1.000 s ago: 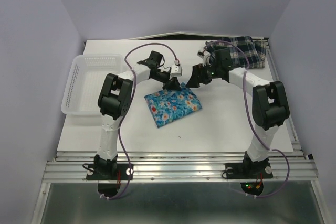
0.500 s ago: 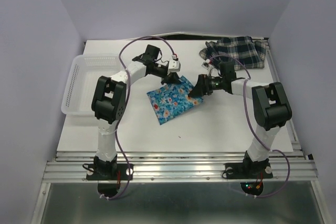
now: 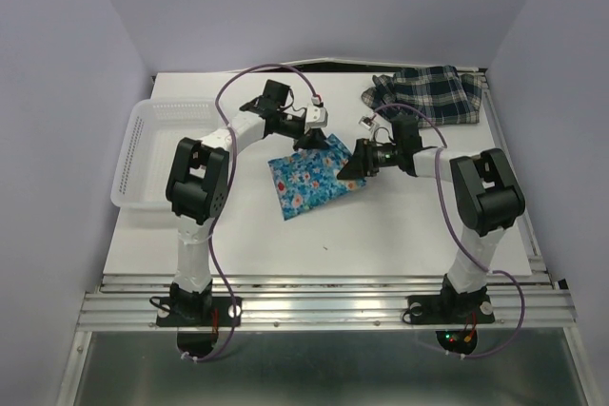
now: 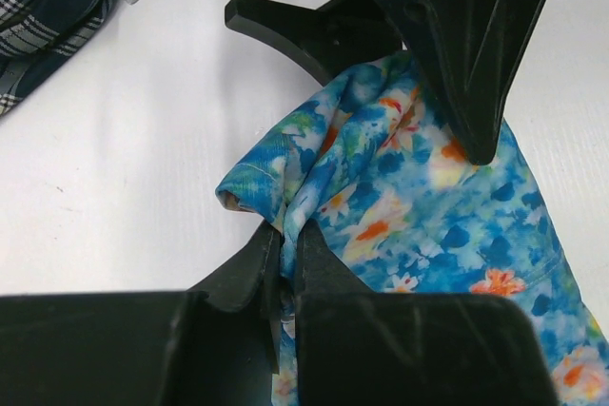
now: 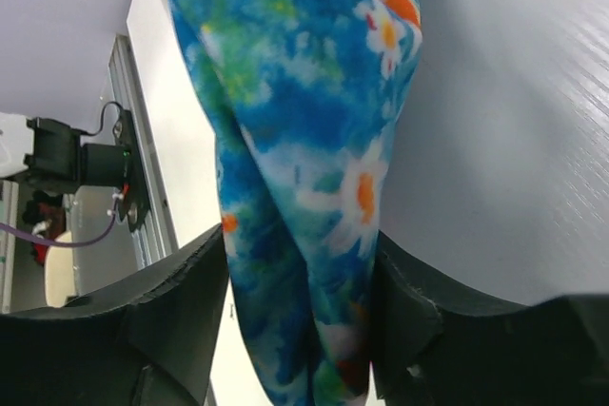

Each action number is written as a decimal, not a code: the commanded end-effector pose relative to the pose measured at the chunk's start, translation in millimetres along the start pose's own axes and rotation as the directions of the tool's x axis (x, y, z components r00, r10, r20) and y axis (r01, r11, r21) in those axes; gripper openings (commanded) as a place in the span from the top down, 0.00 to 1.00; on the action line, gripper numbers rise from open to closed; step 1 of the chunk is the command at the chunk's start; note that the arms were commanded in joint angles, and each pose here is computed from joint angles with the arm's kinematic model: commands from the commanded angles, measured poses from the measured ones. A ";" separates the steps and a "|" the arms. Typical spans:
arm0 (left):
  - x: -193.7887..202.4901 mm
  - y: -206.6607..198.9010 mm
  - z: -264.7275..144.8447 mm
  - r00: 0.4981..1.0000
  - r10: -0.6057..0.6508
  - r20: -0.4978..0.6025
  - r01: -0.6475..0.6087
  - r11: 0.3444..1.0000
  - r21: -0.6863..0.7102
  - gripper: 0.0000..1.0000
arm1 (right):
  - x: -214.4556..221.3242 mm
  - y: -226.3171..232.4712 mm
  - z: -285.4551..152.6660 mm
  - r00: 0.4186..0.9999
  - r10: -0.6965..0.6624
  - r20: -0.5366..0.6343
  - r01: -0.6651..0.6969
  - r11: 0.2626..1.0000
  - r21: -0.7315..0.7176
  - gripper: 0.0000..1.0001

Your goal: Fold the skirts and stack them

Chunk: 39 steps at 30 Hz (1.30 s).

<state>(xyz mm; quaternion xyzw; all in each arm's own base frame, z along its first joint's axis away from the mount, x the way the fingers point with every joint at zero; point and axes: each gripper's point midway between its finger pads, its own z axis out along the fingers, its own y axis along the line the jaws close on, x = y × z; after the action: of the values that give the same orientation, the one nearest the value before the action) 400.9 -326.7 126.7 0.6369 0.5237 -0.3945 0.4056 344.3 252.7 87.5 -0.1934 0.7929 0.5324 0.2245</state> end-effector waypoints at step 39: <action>-90.7 82.6 -114.0 0.997 -0.040 0.068 0.073 0.793 -0.604 0.01 | -126.2 -31.2 -27.4 0.908 -0.418 0.006 0.379 0.829 0.412 0.99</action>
<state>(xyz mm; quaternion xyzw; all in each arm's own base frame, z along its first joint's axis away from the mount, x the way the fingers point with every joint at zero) 458.0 -293.6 172.4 0.5171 0.6349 -0.2888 0.4961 425.9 240.4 115.0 -0.2036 0.8225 0.4066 0.3416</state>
